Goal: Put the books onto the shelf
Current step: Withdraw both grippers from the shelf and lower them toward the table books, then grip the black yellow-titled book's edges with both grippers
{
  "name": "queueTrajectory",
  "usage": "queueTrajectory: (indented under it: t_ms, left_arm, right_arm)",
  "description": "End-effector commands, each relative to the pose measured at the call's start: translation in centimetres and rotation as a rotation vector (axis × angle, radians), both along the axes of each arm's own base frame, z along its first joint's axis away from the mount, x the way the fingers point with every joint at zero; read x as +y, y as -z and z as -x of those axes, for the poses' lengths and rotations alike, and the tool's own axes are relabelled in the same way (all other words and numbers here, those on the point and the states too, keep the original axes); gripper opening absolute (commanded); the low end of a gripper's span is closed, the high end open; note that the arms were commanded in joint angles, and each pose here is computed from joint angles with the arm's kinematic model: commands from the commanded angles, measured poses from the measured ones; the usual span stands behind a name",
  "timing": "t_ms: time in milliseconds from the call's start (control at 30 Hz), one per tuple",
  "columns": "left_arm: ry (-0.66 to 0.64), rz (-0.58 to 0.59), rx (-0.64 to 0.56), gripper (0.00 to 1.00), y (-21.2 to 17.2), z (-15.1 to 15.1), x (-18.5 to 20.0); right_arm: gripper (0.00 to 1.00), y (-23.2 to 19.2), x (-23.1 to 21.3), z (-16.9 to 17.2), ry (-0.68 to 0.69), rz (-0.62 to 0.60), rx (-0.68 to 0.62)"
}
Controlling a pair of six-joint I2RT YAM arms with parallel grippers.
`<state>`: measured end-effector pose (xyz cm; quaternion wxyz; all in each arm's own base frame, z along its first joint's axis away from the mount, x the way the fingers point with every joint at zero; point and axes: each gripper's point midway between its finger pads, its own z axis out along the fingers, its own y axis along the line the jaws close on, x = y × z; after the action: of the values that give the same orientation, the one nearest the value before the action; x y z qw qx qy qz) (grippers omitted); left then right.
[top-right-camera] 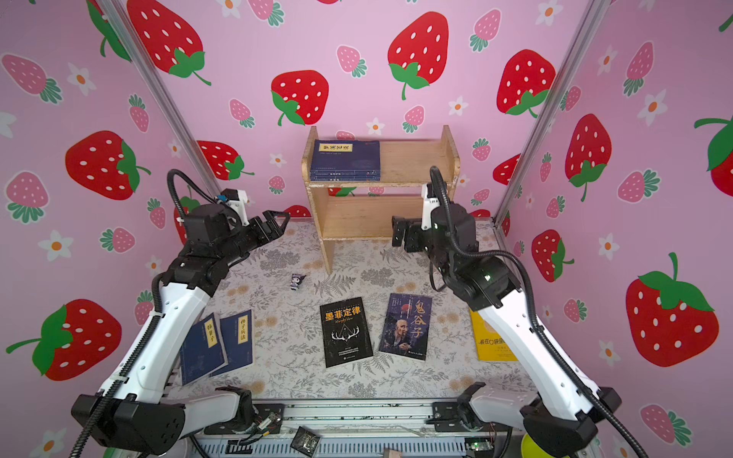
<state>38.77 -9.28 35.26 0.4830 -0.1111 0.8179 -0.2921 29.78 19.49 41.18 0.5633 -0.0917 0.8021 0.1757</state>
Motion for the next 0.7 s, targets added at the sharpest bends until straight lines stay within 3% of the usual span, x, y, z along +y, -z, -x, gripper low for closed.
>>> queueTrajectory:
  t_ms: [0,267,500,667]
  left_arm:
    - [-0.042,0.063,0.118,0.93,3.4,2.3,-0.1]
    - [0.044,0.033,0.376,1.00,13.7,9.2,-4.6]
    - [0.096,0.091,0.523,1.00,21.2,14.1,-6.9]
    - [0.133,0.120,0.576,1.00,25.2,15.7,-8.8]
  right_arm:
    - [1.00,5.6,0.4,2.2,-0.062,-0.048,0.116]
    - [1.00,18.3,1.8,4.5,-0.132,-0.158,0.287]
    - [1.00,25.2,5.1,5.9,-0.259,-0.156,0.452]
    - [0.99,28.0,7.5,6.3,-0.288,-0.103,0.484]
